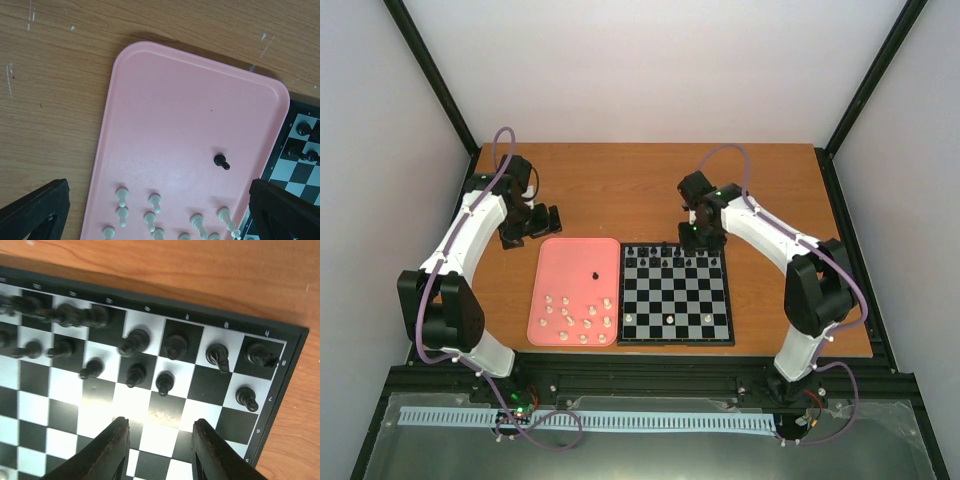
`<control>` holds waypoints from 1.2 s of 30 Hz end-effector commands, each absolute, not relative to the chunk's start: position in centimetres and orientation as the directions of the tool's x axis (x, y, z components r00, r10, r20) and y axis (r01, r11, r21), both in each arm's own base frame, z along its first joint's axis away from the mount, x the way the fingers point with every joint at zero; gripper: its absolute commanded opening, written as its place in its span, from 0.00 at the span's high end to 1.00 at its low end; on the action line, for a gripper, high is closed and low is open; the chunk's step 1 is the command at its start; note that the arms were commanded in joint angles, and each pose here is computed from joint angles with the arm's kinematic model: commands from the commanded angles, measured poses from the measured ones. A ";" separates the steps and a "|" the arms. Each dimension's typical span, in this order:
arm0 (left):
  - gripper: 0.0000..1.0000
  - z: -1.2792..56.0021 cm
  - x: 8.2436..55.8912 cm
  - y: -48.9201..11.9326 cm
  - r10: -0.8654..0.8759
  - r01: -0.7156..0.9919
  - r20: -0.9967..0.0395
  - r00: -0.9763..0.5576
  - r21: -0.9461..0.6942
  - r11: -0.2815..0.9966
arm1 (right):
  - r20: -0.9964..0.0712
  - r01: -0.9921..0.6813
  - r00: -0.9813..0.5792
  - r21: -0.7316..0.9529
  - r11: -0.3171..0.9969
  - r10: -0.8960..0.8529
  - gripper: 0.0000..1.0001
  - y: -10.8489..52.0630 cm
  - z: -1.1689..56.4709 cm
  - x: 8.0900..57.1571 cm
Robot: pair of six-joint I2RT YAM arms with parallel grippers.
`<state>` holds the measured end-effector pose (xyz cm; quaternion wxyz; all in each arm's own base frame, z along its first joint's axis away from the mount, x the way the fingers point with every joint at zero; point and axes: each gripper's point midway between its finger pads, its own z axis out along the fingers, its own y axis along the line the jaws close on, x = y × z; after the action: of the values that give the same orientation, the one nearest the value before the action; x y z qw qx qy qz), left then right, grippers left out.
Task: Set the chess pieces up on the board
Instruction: Pick up the chess piece from the storage box.
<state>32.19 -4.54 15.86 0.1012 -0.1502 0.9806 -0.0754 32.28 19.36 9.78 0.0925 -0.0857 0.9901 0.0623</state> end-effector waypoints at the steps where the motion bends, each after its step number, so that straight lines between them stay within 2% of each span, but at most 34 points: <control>1: 0.00 16.7 32.8 -4.5 -0.302 -0.264 -0.207 -0.930 -0.195 0.945 | -0.283 -0.228 -0.941 0.123 0.966 -0.186 0.62 21.5 13.8 32.6; 7: 0.00 17.3 32.7 -4.3 -0.304 -0.265 -0.219 -0.927 -0.190 0.945 | -0.345 -0.431 -0.871 0.195 0.881 -0.349 0.56 31.2 16.2 31.5; 15: 0.00 17.6 32.4 -4.1 -0.309 -0.272 -0.225 -0.924 -0.182 0.945 | -0.326 -0.601 -0.795 0.302 0.740 -0.512 0.52 41.8 13.0 29.3; 28: 0.00 17.1 31.9 -4.0 -0.314 -0.279 -0.213 -0.925 -0.178 0.944 | -0.246 -0.627 -0.779 0.328 0.706 -0.577 0.54 44.5 7.7 28.5; 36: 0.00 17.0 32.0 -3.9 -0.315 -0.282 -0.211 -0.925 -0.173 0.944 | -0.207 -0.621 -0.782 0.323 0.714 -0.588 0.59 45.0 5.7 28.6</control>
<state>32.10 -4.38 16.45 0.1113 -0.1502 0.9796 -0.0733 29.01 44.38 6.27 0.0546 -0.3181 0.9272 0.1901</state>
